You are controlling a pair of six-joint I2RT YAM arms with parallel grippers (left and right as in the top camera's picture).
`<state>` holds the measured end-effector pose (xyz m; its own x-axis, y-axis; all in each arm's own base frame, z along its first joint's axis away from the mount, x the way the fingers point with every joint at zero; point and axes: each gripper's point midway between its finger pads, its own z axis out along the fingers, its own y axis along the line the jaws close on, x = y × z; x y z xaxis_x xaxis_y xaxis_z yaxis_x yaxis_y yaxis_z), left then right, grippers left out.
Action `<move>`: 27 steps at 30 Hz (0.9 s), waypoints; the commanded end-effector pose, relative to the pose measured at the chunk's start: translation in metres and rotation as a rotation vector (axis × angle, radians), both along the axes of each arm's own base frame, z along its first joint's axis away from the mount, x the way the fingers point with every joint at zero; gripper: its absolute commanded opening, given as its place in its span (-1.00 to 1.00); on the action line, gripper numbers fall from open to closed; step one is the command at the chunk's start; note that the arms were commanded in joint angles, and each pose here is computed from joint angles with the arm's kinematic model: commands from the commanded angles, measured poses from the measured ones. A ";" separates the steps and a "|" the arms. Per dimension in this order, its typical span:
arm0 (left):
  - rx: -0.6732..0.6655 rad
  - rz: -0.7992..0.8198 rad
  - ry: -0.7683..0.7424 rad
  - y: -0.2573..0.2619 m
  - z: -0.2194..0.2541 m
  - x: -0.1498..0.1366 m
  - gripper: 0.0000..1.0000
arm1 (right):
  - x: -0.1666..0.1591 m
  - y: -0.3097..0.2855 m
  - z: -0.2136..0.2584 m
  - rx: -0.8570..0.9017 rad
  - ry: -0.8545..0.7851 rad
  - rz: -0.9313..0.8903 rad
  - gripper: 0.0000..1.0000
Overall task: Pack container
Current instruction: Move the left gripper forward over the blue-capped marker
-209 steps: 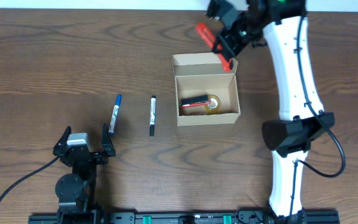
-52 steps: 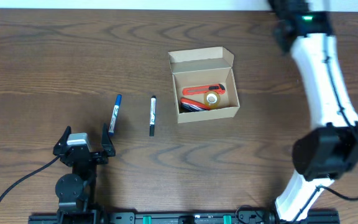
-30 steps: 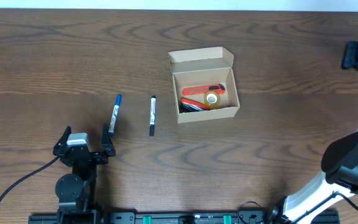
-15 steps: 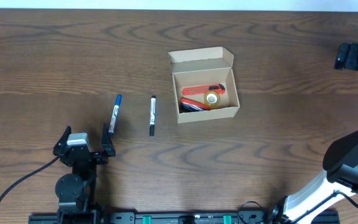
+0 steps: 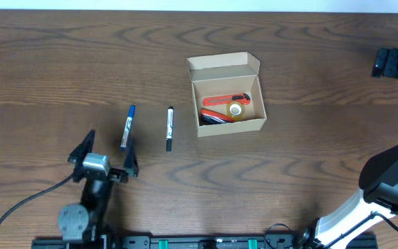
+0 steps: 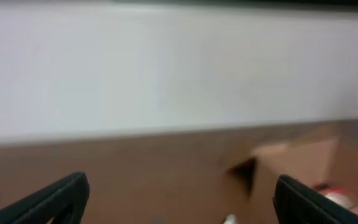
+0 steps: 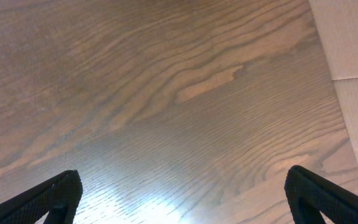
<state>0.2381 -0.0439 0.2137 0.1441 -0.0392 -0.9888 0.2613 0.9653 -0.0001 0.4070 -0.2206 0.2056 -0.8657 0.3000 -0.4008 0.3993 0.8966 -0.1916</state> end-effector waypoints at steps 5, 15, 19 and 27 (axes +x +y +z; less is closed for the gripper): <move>-0.022 -0.143 0.018 -0.022 0.024 -0.016 0.90 | 0.000 -0.001 -0.006 0.016 0.005 -0.018 0.99; 0.156 0.090 0.207 0.014 0.082 -0.032 0.90 | 0.000 -0.001 -0.006 0.016 0.005 -0.018 0.98; 0.182 0.148 0.380 0.027 0.101 -0.018 0.91 | 0.000 -0.001 -0.006 0.016 0.005 -0.018 0.98; 0.178 0.063 0.627 0.017 0.112 0.040 0.90 | 0.000 -0.001 -0.006 0.016 0.005 -0.018 0.98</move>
<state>0.2631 -0.0280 0.3267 -0.4365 0.1129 -0.8926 0.2002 0.9794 0.0259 0.4074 -0.2198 0.2053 -0.8643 0.3030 -0.4015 0.4008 0.8972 -0.1857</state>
